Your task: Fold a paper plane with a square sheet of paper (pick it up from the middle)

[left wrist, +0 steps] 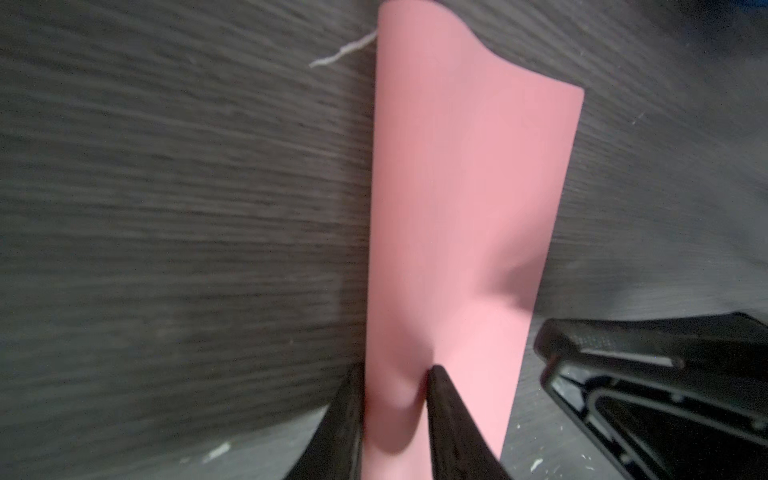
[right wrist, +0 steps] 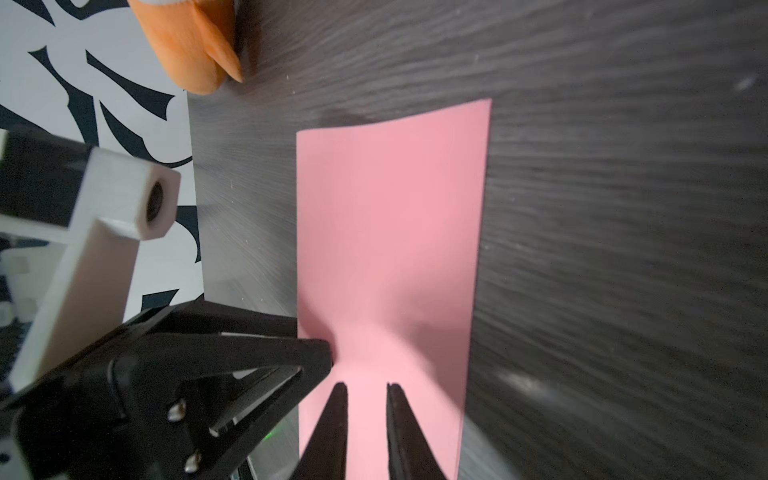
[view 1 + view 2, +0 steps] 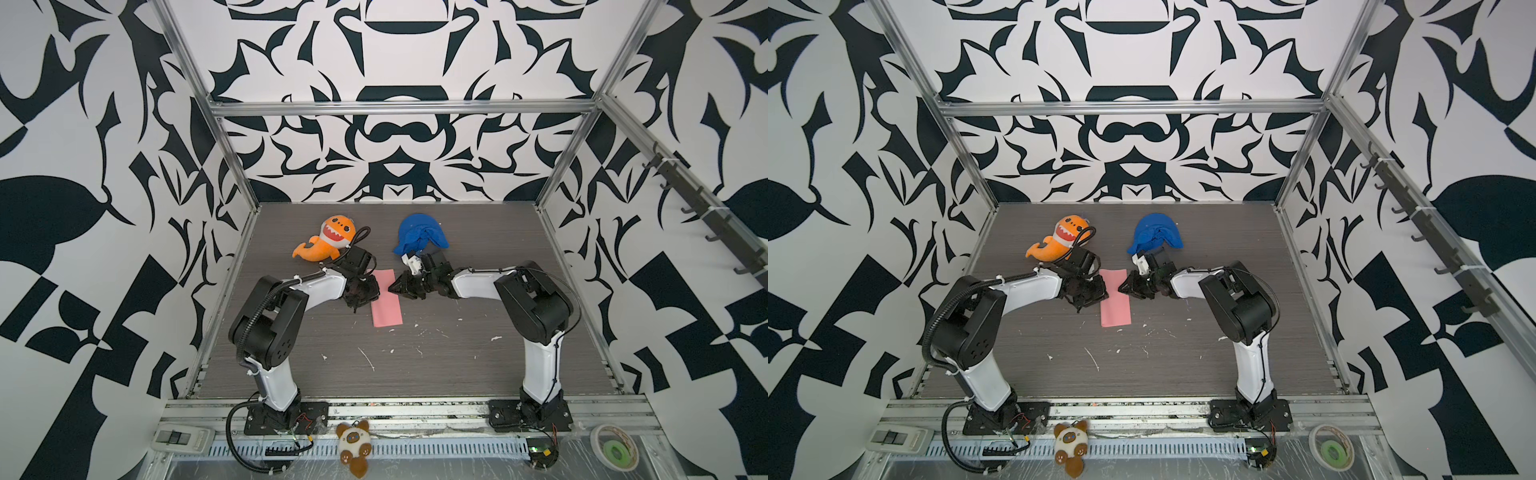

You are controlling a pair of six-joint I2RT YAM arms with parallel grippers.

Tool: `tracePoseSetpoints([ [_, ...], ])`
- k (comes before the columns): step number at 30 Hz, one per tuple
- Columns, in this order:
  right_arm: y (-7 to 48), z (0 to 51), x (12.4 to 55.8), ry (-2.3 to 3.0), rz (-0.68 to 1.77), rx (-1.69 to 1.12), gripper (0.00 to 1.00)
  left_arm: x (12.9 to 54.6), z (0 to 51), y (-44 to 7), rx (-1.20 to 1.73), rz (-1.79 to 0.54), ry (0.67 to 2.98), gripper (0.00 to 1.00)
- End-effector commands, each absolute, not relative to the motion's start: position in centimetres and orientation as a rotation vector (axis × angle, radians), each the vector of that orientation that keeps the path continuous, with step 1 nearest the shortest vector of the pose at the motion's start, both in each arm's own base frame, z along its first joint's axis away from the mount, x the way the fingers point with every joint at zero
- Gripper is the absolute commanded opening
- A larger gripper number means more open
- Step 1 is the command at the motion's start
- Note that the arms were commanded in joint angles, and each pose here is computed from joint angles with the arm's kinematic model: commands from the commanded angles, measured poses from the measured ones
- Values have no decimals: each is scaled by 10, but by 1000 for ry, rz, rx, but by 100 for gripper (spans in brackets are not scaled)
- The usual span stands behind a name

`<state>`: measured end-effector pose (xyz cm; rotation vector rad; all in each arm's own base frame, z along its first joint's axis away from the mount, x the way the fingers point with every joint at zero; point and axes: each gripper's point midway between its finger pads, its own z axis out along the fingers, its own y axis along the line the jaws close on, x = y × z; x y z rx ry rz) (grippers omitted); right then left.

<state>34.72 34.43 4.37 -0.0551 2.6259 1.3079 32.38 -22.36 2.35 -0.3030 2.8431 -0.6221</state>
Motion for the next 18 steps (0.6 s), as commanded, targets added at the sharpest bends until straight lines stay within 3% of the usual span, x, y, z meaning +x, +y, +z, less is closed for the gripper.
tracePoseSetpoints([
  [1, 351, 54, 349, 2617, 1318, -111, 21, 288, -23, -193, -383, -415, 3008, 30],
  [18, 331, 8, 332, 2794, 1173, -46, 16, 299, 1, -203, -359, -487, 2962, 32],
])
